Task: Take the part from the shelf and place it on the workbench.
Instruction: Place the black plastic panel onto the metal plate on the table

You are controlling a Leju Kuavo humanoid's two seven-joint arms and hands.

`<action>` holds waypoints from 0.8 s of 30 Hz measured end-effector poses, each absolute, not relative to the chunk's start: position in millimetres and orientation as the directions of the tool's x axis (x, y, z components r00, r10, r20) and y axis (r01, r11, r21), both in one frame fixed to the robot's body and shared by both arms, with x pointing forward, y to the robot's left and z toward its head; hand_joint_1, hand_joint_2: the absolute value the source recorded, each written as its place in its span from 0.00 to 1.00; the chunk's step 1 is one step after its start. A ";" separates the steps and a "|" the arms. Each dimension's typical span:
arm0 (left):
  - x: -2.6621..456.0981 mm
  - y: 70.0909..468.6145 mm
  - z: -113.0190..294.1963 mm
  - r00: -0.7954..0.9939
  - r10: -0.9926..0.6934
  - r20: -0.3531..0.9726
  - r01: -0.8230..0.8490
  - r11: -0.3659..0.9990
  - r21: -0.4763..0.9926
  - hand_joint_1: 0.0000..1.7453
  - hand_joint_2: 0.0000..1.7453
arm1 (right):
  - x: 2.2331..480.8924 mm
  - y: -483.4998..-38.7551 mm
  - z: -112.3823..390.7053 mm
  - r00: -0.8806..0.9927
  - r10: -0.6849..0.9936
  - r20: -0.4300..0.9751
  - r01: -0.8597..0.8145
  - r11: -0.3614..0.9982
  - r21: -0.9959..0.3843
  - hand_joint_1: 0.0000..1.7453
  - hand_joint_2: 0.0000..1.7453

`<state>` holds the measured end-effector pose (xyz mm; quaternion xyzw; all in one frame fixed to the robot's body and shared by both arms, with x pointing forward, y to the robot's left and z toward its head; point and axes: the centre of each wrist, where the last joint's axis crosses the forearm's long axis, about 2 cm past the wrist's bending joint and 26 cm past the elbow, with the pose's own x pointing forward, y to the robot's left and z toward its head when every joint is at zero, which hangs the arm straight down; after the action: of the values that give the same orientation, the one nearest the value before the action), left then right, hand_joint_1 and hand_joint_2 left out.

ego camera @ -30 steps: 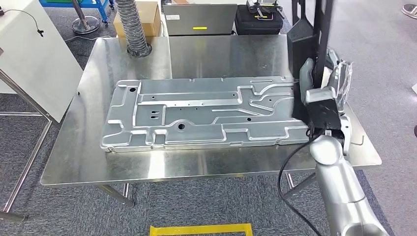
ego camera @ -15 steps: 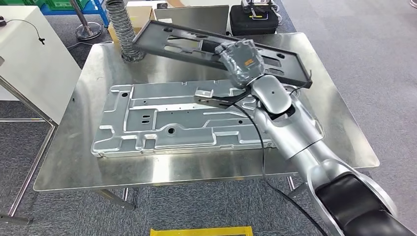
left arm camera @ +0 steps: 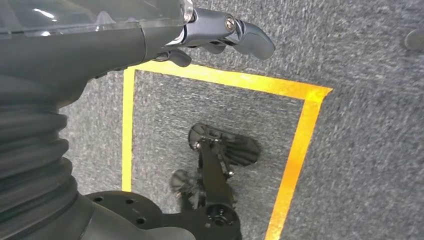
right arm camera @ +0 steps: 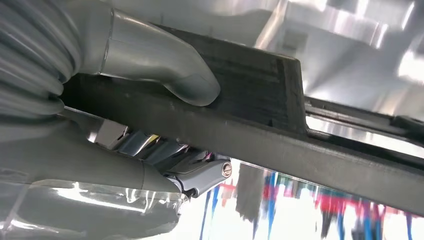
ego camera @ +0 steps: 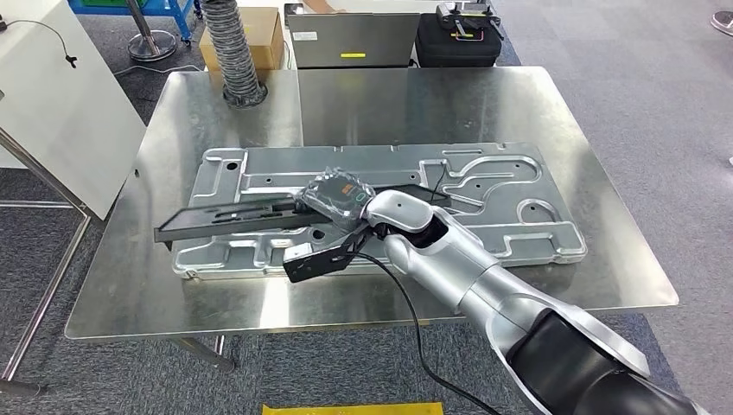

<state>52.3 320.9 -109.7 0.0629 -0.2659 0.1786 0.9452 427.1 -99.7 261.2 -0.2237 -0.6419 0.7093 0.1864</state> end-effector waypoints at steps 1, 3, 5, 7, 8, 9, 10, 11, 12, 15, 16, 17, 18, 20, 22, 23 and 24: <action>51.5 320.9 -109.8 0.793 0.305 0.527 -0.372 0.928 0.023 0.00 1.00 | 425.9 -99.5 256.4 -0.833 0.550 -0.061 -0.012 -0.127 -0.992 1.00 1.00; 49.5 320.8 -110.1 0.791 0.306 0.530 -0.374 0.927 0.022 0.00 1.00 | 424.5 -99.9 249.8 -0.835 0.550 -0.037 -0.064 -0.164 -0.984 1.00 1.00; 48.5 319.1 -110.3 0.787 0.310 0.533 -0.376 0.926 0.017 0.00 1.00 | 425.3 -100.9 247.3 -0.832 0.554 -0.028 -0.097 -0.196 -0.976 1.00 1.00; 48.1 317.5 -110.4 0.784 0.314 0.536 -0.379 0.925 0.012 0.00 1.00 | 427.3 -102.5 246.3 -0.825 0.564 -0.040 -0.114 -0.235 -0.965 1.00 1.00; 47.8 317.5 -110.5 0.783 0.315 0.536 -0.380 0.925 0.012 0.00 1.00 | 428.7 -103.4 246.3 -0.819 0.572 -0.053 -0.118 -0.258 -0.959 1.00 1.00; 47.6 317.7 -110.5 0.783 0.316 0.536 -0.381 0.924 0.012 0.00 1.00 | 430.0 -104.1 246.4 -0.811 0.580 -0.072 -0.119 -0.284 -0.951 1.00 1.00; 47.5 318.0 -110.5 0.783 0.316 0.536 -0.382 0.924 0.013 0.00 1.00 | 431.5 -104.9 246.6 -0.803 0.588 -0.094 -0.119 -0.313 -0.942 1.00 1.00; 47.6 318.2 -110.5 0.782 0.316 0.537 -0.382 0.924 0.013 0.00 1.00 | 432.9 -105.6 246.5 -0.795 0.595 -0.117 -0.120 -0.343 -0.932 1.00 1.00; 47.5 318.4 -110.5 0.782 0.316 0.537 -0.383 0.924 0.014 0.00 1.00 | 434.1 -106.3 246.2 -0.788 0.599 -0.140 -0.119 -0.371 -0.921 1.00 1.00; 45.1 318.2 -110.8 0.784 0.317 0.534 -0.385 0.923 0.017 0.00 1.00 | 437.0 -109.4 242.5 -0.777 0.599 -0.195 -0.115 -0.438 -0.892 0.50 0.50; 44.1 318.3 -110.9 0.784 0.317 0.533 -0.386 0.922 0.018 0.00 1.00 | 437.9 -111.0 240.5 -0.773 0.600 -0.207 -0.116 -0.455 -0.883 0.25 0.25; 43.5 318.7 -110.9 0.785 0.318 0.532 -0.387 0.922 0.019 0.00 1.00 | 438.8 -113.1 238.5 -0.768 0.602 -0.218 -0.120 -0.470 -0.875 0.00 0.00; 43.2 319.0 -110.9 0.784 0.319 0.532 -0.389 0.921 0.020 0.00 1.00 | 439.8 -115.8 236.2 -0.762 0.605 -0.230 -0.122 -0.483 -0.867 0.00 0.00; 43.5 319.4 -110.9 0.782 0.323 0.534 -0.393 0.919 0.020 0.00 1.00 | 442.7 -121.7 234.5 -0.746 0.613 -0.259 -0.116 -0.503 -0.856 0.00 0.00; 43.7 319.1 -110.9 0.780 0.324 0.535 -0.395 0.919 0.019 0.00 1.00 | 446.3 -127.6 235.8 -0.729 0.622 -0.286 -0.106 -0.515 -0.850 0.00 0.00; 43.5 319.1 -110.9 0.780 0.324 0.535 -0.394 0.919 0.019 0.00 0.75 | 447.9 -130.9 235.8 -0.722 0.627 -0.292 -0.108 -0.520 -0.847 0.00 0.00; 43.4 319.1 -110.9 0.780 0.322 0.536 -0.393 0.919 0.019 0.00 0.50 | 448.7 -133.4 234.9 -0.718 0.631 -0.293 -0.114 -0.523 -0.845 0.00 0.00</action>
<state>43.4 319.1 -110.9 0.0651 -0.2717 0.1899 0.9412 448.7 -133.4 234.9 -0.2988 -0.4326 0.8198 0.2270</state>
